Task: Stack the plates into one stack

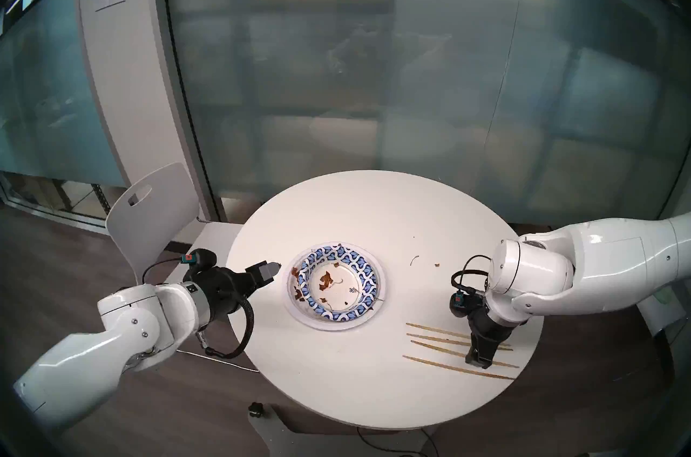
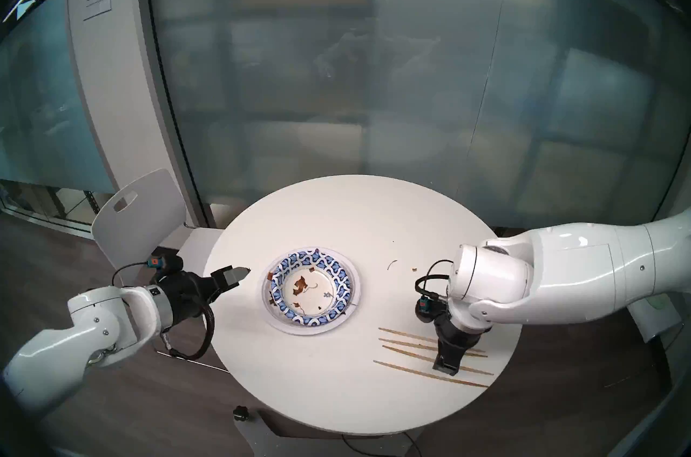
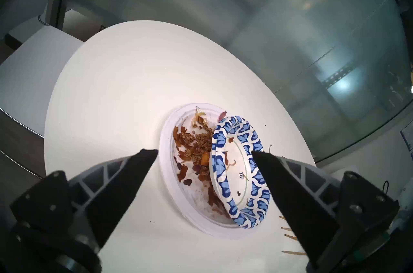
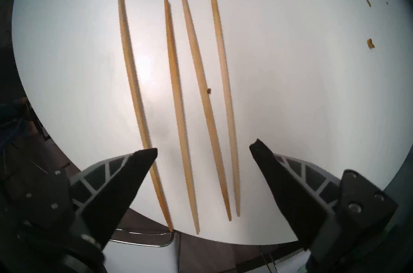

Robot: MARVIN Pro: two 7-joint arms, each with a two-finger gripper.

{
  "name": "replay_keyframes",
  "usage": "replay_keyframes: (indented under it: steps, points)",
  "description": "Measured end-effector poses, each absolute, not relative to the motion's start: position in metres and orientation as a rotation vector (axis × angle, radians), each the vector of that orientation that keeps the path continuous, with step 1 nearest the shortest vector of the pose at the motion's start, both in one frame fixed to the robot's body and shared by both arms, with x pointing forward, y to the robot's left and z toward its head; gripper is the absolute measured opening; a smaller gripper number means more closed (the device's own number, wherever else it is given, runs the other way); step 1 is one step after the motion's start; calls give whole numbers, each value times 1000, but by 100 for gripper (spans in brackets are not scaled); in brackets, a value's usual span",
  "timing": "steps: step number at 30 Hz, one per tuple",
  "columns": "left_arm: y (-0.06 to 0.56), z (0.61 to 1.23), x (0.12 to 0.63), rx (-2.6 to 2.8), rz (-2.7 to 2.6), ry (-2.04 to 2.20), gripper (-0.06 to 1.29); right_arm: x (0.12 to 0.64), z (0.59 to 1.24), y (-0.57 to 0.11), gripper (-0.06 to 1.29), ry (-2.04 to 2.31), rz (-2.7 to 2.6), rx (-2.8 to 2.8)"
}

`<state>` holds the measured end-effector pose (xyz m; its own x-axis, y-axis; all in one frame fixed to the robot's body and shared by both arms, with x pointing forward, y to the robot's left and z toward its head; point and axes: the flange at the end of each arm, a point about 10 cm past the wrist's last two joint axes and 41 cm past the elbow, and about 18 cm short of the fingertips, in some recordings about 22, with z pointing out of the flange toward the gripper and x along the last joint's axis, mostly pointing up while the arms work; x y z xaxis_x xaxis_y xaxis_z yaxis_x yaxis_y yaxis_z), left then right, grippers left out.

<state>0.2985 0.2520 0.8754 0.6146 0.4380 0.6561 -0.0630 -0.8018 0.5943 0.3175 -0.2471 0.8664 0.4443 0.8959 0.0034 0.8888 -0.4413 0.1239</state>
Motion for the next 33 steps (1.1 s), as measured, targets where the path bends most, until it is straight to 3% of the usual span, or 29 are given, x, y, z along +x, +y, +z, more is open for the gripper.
replay_keyframes:
  steps: [33]
  points:
    - [255, 872, 307, 2260, 1128, 311, 119, 334, 850, -254, 119, 1655, 79, 2684]
